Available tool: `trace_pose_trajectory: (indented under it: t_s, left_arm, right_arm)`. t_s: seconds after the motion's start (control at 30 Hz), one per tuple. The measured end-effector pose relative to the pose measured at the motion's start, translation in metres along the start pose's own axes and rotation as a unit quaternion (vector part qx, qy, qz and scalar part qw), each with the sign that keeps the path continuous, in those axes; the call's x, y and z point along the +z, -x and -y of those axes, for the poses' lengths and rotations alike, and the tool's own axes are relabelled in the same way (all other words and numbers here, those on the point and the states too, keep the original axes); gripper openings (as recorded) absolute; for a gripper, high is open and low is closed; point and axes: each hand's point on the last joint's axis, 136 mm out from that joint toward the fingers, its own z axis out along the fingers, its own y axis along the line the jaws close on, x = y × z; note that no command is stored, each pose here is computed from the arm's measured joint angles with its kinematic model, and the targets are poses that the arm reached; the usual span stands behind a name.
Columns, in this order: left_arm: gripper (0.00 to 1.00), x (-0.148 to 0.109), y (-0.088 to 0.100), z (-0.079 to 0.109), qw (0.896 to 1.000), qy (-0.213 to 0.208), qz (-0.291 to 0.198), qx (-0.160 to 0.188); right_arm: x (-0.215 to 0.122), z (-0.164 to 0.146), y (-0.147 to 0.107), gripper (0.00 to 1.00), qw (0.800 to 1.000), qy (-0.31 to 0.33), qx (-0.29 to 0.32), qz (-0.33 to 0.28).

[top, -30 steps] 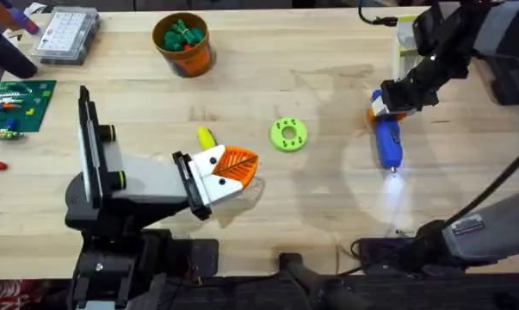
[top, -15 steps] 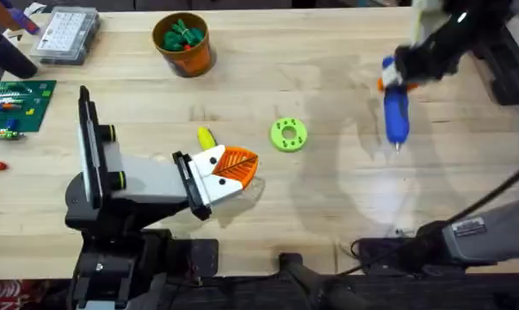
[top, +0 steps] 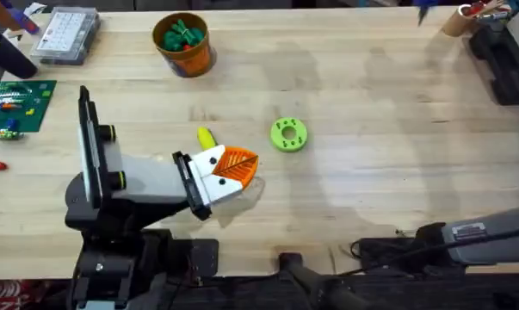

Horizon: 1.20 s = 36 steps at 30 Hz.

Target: Pick up the gripper from the table and insert it into the empty holder that is missing its gripper. Then pick up a screw, insert it into the mounting hole, and use the screwdriver to tighten it. Finally, clean up the table by picking up the vegetable and placing it into the bucket.

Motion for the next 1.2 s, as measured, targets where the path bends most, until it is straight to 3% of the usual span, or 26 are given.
trace_pose_trajectory:
  t_s: [0.23, 0.5, 0.93, 1.2]
  left_arm:
    - [0.004, 0.0, 0.0, 0.0, 1.0, 0.0, 0.0, 0.0]
    - [0.004, 0.0, 0.0, 0.0, 1.0, 0.0, 0.0, 0.0]
    - [0.004, 0.0, 0.0, 0.0, 1.0, 0.0, 0.0, 0.0]
    - [0.004, 0.0, 0.0, 0.0, 1.0, 0.0, 0.0, 0.0]
  right_arm:
    - [-0.039, -0.043, 0.062, 0.024, 0.991, 0.065, -0.034, 0.108]
    - [-0.063, -0.086, 0.098, 0.024, 0.965, 0.174, -0.046, 0.191]
    - [-0.083, -0.147, 0.094, 0.023, 0.935, 0.292, -0.067, 0.19]
    - [-0.065, -0.189, 0.071, 0.023, 0.921, 0.345, -0.075, 0.162]
